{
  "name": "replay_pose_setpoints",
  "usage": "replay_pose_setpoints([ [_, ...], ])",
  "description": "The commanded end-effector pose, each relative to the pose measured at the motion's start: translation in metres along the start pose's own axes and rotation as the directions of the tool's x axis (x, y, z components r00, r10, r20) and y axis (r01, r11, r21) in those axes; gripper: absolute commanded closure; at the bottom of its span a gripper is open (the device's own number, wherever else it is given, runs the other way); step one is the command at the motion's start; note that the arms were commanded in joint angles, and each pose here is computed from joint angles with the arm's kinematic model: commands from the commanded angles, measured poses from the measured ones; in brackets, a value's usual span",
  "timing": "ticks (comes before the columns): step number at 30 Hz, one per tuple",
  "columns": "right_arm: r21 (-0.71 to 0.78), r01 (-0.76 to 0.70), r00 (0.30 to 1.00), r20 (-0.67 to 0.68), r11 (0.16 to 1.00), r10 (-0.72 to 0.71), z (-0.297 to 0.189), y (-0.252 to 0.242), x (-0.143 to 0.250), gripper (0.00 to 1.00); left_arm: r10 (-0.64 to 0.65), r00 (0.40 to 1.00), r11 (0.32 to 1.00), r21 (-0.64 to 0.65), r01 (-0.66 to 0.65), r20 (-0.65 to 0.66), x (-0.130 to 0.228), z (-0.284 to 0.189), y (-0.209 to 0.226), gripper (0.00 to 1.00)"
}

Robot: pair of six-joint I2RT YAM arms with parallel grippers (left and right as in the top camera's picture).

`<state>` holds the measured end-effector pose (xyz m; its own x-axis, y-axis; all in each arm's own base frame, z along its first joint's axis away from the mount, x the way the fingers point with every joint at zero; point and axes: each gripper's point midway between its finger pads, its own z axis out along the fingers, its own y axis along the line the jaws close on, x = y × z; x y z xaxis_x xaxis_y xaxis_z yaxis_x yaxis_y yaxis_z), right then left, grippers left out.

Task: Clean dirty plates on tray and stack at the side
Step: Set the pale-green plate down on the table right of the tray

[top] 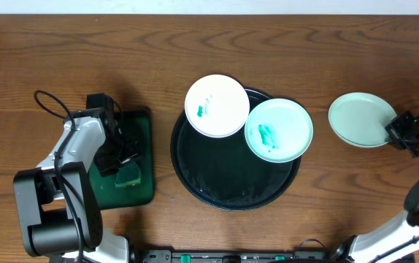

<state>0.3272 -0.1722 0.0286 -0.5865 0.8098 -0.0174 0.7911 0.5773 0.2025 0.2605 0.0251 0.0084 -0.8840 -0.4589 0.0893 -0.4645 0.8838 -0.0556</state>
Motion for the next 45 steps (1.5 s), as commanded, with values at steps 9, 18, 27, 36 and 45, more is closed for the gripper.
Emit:
replay_pose_setpoints([
  [9, 0.045, -0.006, 0.999, 0.05, 0.999, 0.004, 0.01, -0.012, -0.02, 0.98, -0.004, 1.0, 1.0, 0.005, 0.004, -0.025, 0.005, 0.002, 0.0, 0.25],
  [18, 0.009, 0.017, 0.998, 0.062, 1.0, -0.018, -0.003, -0.003, -0.018, 0.67, -0.004, 1.0, 1.0, 0.005, 0.004, -0.025, 0.005, 0.002, 0.0, 0.25],
  [27, -0.071, 0.072, 0.966, 0.253, 0.995, -0.052, -0.101, 0.026, -0.026, 0.6, -0.004, 1.0, 1.0, 0.005, 0.004, -0.025, 0.005, 0.002, 0.0, 0.25],
  [36, -0.216, 0.302, 0.849, 0.504, 0.928, -0.159, -0.225, 0.086, 0.029, 0.49, -0.004, 1.0, 1.0, 0.005, 0.004, -0.025, 0.005, 0.002, 0.0, 0.25],
  [45, -0.179, 0.499, 0.844, 0.322, 0.848, -0.429, -0.199, 0.116, 0.118, 0.39, -0.004, 1.0, 1.0, 0.005, 0.004, -0.025, 0.005, 0.002, 0.0, 0.25],
])
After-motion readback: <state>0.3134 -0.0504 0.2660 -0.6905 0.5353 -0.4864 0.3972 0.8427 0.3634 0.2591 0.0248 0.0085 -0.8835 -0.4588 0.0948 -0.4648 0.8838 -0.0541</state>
